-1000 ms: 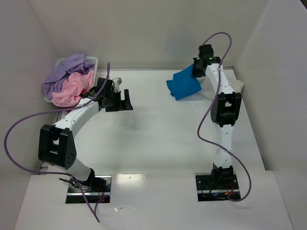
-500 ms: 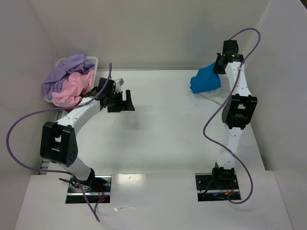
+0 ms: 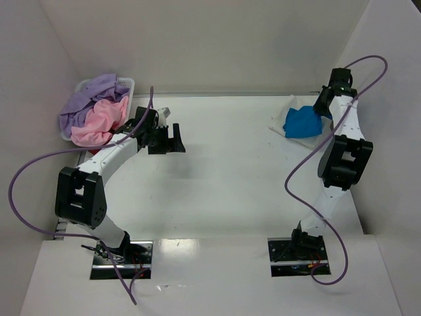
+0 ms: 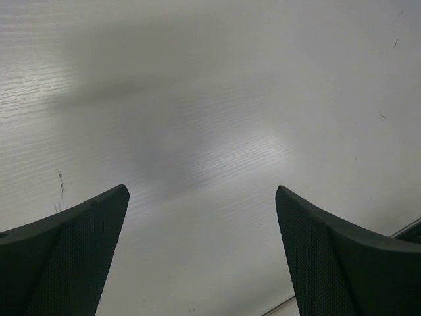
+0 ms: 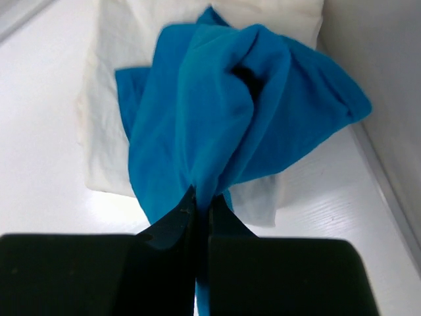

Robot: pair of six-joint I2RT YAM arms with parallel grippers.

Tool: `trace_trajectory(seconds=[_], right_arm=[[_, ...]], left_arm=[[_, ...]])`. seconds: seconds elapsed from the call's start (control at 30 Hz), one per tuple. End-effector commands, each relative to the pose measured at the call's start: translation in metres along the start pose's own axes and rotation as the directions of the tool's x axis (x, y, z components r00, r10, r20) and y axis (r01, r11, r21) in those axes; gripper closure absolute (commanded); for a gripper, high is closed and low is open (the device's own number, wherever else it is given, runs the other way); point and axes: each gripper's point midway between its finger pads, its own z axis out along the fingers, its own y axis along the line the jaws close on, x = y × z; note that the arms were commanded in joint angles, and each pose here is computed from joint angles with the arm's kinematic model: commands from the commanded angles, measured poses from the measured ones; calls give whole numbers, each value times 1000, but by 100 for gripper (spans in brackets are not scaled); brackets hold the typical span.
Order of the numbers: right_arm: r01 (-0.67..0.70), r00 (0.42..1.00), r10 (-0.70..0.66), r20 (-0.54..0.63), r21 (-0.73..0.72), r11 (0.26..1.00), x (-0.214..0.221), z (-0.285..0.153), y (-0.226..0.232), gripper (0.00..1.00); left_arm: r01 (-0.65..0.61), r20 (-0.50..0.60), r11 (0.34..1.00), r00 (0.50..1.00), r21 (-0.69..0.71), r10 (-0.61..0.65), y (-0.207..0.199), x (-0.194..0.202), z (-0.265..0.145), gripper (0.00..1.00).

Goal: Fold and stack the t-shirts
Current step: Put the neatly folded tshirt into the corner of the board with the right arm

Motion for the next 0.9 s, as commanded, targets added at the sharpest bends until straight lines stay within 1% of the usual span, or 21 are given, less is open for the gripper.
trace_trajectory(seconds=[0.0,0.23,0.33,0.37,0.4,0.43,0.47,0.53,0.57,0.6,0.7,0.73,0.77,0.8,0.87], right_arm=[[-4,999,6,49,-45,999,-2,-2,14,100],[2,999,-2,-33,10,1000,35,26,0,100],[-2,999,5,-42,66,998,43,29,-11,100],[2,998,3,-61,86,996,50,30,-15,100],[6,998,1,-61,119,993,52,31,-21,98],[-6,999,11,-38,131,991,46,25,-23,96],[0,999,9,-54,157,988,52,25,-29,95],[-10,1000,15,-22,210,978,46,17,-38,85],[-12,1000,15,-12,223,975,45,11,-41,74],[-17,1000,21,-15,230,973,47,9,-46,68],[-41,999,40,10,241,970,43,-4,-53,36],[-58,998,52,28,250,967,39,-8,-54,16],[-64,997,54,47,244,968,35,-18,-54,6],[-80,996,67,61,250,965,33,-24,-55,0],[-91,993,72,95,220,971,26,-36,-51,0]], left_arm=[[-24,55,999,998,36,22,-10,-19,-7,0],[-24,55,999,998,36,22,-10,-19,-7,0],[-24,55,999,998,36,22,-10,-21,-5,0],[-25,52,999,998,45,23,-11,-20,-5,0],[-38,56,997,998,61,35,-15,-23,-7,0],[-38,56,997,998,62,35,-15,-23,-7,0],[-39,51,996,998,77,35,-18,-22,-7,0],[-50,59,991,997,125,43,-27,-27,-7,0],[-62,55,988,997,142,55,-29,-26,-8,0],[-97,58,981,994,171,88,-39,-27,-6,0],[-174,77,954,984,244,160,-68,-34,-5,0],[-194,82,945,981,263,178,-74,-37,-1,0],[-211,106,933,976,293,188,-83,-47,-4,0],[-235,128,917,971,321,204,-94,-53,-3,0],[-263,145,883,964,389,223,-110,-59,1,0]])
